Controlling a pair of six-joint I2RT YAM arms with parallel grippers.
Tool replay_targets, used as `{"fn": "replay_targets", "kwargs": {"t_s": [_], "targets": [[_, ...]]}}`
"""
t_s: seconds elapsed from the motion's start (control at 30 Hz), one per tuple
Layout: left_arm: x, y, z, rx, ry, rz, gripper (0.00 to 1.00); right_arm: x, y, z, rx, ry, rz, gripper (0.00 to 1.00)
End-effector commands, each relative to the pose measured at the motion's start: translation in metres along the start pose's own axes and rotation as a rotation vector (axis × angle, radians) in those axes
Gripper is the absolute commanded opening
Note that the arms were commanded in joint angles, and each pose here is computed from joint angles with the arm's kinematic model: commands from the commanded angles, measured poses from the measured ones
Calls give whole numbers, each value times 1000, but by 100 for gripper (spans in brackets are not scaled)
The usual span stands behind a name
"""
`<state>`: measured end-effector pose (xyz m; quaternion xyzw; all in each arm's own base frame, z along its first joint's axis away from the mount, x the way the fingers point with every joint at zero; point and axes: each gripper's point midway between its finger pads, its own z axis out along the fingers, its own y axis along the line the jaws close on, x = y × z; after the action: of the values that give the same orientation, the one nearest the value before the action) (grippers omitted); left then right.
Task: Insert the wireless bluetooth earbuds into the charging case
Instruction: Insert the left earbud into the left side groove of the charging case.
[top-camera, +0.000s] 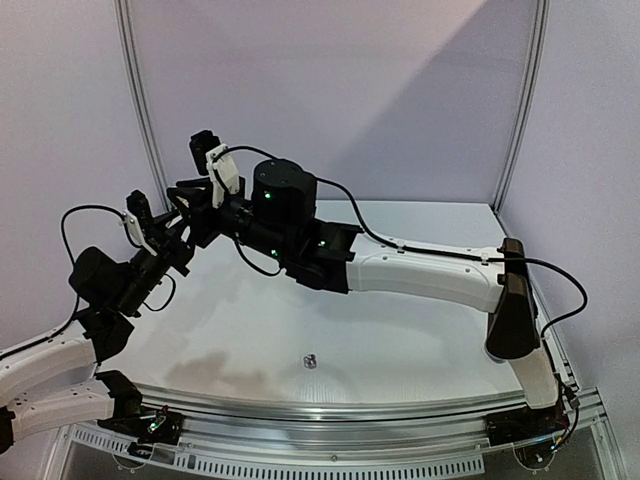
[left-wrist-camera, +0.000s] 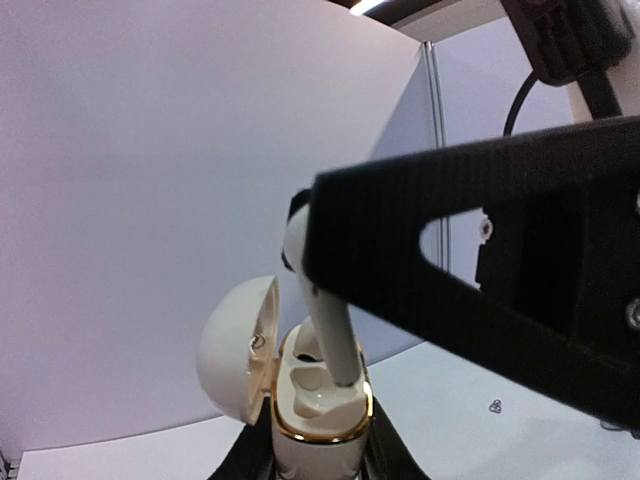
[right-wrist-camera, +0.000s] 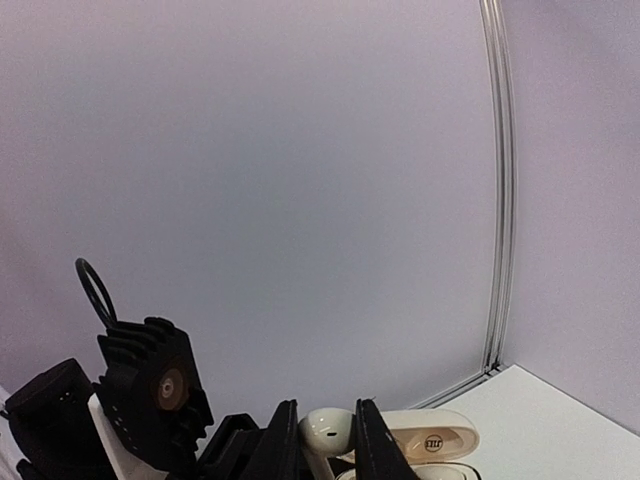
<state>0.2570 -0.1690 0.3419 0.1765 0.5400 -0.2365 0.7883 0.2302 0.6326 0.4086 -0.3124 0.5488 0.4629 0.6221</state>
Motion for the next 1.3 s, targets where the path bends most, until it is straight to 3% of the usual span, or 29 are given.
{"fn": "replay_targets", "kwargs": {"t_s": [0.0, 1.27], "targets": [[-1, -2, -3, 3, -21, 0, 0, -6, -6, 5, 48, -74, 18, 0], [-5, 8, -1, -40, -26, -49, 0, 25, -8, 0, 49, -1, 1, 0]]}}
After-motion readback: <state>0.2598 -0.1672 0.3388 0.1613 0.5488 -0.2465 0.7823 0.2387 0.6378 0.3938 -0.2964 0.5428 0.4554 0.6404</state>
